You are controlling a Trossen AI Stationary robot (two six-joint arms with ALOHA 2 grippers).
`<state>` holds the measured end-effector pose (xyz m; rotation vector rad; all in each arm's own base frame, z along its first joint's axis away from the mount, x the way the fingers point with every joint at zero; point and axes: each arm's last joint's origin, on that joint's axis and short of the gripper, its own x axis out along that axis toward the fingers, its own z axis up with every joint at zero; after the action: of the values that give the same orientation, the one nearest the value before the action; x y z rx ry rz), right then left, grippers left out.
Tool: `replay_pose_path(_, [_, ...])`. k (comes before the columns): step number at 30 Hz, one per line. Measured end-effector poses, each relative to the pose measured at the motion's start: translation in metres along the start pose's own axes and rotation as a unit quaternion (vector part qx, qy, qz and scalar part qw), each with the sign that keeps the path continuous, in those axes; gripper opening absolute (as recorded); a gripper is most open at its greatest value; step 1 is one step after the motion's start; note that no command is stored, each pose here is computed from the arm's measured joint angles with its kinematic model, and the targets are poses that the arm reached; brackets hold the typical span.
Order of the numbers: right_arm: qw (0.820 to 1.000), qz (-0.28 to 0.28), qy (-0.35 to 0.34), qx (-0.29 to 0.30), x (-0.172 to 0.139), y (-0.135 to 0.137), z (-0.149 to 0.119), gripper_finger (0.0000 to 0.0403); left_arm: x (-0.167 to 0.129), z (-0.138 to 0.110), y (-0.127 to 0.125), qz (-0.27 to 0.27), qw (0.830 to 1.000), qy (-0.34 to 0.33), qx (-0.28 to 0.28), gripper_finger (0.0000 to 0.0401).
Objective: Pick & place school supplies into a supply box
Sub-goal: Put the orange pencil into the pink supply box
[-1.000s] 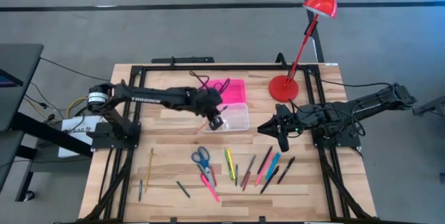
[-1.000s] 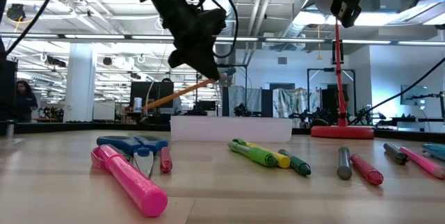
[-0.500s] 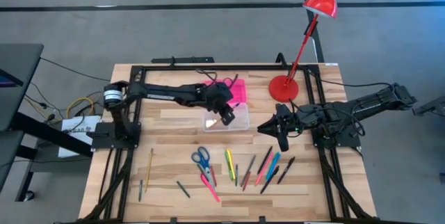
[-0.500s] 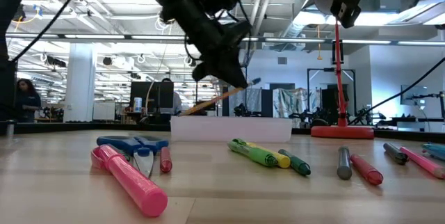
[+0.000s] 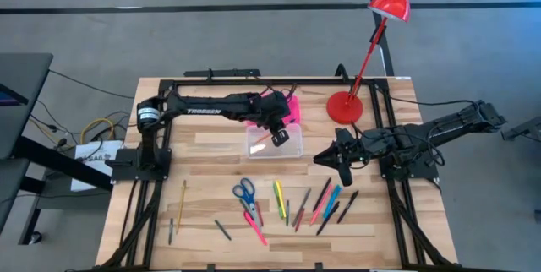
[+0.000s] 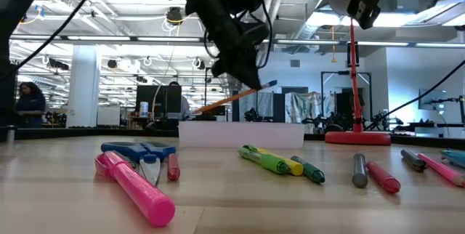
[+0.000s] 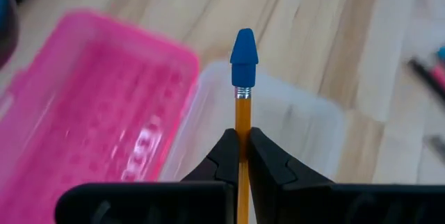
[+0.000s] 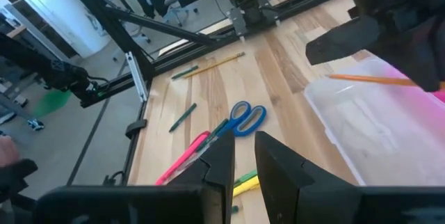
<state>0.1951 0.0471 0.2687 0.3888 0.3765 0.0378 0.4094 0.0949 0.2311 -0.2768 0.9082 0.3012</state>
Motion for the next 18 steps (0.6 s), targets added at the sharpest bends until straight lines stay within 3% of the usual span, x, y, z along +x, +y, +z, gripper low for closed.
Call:
replay_pose_path(8, [1.000, -0.004, 0.008, -0.001, 0.000, -0.001, -0.001, 0.0051, 0.032, -0.017, -0.007, -0.013, 0.998, 0.056, 0.013, 0.0006])
replay_pose_path(18, [1.000, -0.010, 0.020, 0.006, 0.000, -0.002, -0.004, 0.0051, 0.037, -0.021, -0.008, -0.013, 0.997, 0.072, 0.040, 0.0064])
